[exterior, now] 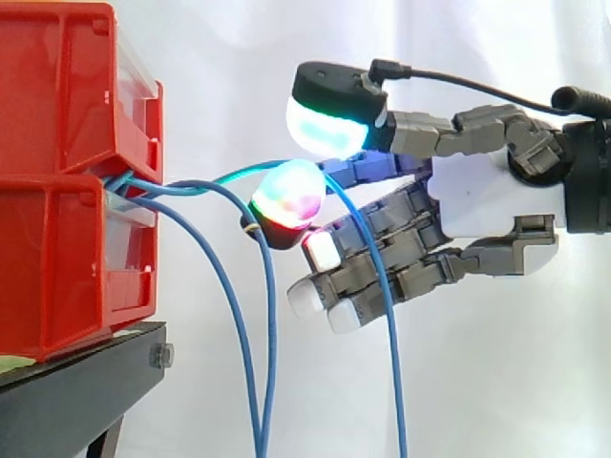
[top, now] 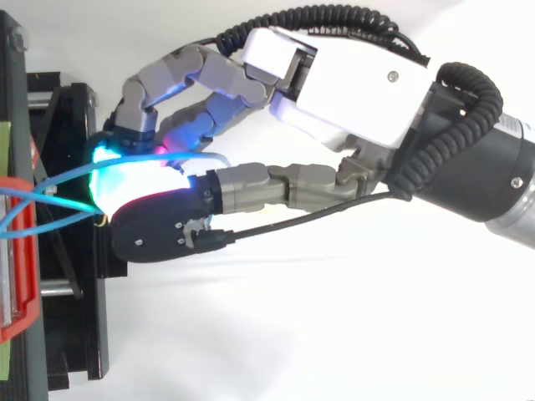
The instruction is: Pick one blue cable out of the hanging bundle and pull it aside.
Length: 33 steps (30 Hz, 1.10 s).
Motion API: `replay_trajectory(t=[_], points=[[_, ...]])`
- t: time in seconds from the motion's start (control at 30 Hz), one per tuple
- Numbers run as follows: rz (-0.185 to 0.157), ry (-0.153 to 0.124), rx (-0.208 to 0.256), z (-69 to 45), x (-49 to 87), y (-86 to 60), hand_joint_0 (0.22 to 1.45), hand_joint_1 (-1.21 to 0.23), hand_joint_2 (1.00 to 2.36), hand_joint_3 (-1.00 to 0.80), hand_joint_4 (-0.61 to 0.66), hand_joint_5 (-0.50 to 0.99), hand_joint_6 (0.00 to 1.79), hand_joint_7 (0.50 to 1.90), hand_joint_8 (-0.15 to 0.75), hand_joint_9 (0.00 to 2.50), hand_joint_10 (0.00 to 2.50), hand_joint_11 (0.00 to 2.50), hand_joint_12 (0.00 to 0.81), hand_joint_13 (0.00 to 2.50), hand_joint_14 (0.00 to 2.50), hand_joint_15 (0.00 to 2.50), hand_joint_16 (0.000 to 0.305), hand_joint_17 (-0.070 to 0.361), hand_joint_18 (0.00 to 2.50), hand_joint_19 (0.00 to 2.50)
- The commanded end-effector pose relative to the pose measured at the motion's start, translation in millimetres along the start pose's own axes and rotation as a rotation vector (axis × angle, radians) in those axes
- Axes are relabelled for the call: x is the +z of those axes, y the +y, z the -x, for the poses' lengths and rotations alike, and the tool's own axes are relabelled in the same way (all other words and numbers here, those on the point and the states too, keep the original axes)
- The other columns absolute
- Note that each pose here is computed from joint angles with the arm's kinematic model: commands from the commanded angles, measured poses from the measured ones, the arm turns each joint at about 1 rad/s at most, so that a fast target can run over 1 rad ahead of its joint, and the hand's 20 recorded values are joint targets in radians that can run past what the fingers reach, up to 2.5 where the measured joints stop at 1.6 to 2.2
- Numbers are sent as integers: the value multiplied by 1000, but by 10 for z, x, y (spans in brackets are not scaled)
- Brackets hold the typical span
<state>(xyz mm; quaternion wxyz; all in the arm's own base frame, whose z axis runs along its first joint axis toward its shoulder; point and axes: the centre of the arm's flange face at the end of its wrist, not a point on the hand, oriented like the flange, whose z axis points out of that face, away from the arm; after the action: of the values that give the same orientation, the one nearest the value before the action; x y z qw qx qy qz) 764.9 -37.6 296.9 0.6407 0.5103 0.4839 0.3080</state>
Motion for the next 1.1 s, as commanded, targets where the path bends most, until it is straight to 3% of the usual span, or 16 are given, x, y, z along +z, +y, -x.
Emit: replay_trajectory(t=[0.0, 0.1, 0.23, 0.43, 0.73, 0.9, 1.07], points=[[-17, 3, -11, 9, -17, -22, 573, -654, 1012, -341, 39, -130, 899, 884, 262, 1025, 24, 761, 341, 746, 20, 509, 52, 118, 636, 495], [-33, 8, -20, 10, -39, -64, 585, -710, 1014, -307, 29, -131, 903, 889, 262, 1024, 26, 759, 337, 745, 20, 505, 52, 117, 636, 497], [-57, 17, -32, -19, -107, -244, 601, -739, 1016, -279, 25, -131, 912, 886, 260, 1026, 26, 769, 330, 746, 21, 504, 52, 116, 639, 488], [-73, 21, -2, -57, -167, -407, 603, -746, 1019, -212, 5, -129, 926, 876, 261, 1029, 25, 765, 330, 752, 22, 504, 51, 116, 645, 486], [-96, -11, 32, -26, -188, -430, 599, -732, 1015, -297, 30, -133, 918, 836, 254, 1024, 24, 761, 332, 748, 22, 507, 52, 116, 645, 485], [-143, -8, 45, -1, -242, -484, 549, -663, 1008, -396, 82, -138, 888, 788, 266, 1014, 25, 754, 340, 748, 20, 504, 53, 120, 653, 480], [-161, -1, 49, -32, -253, -552, 528, -606, 1005, -436, 95, -135, 851, 787, 269, 1013, 23, 737, 351, 747, 21, 505, 55, 123, 655, 484]])
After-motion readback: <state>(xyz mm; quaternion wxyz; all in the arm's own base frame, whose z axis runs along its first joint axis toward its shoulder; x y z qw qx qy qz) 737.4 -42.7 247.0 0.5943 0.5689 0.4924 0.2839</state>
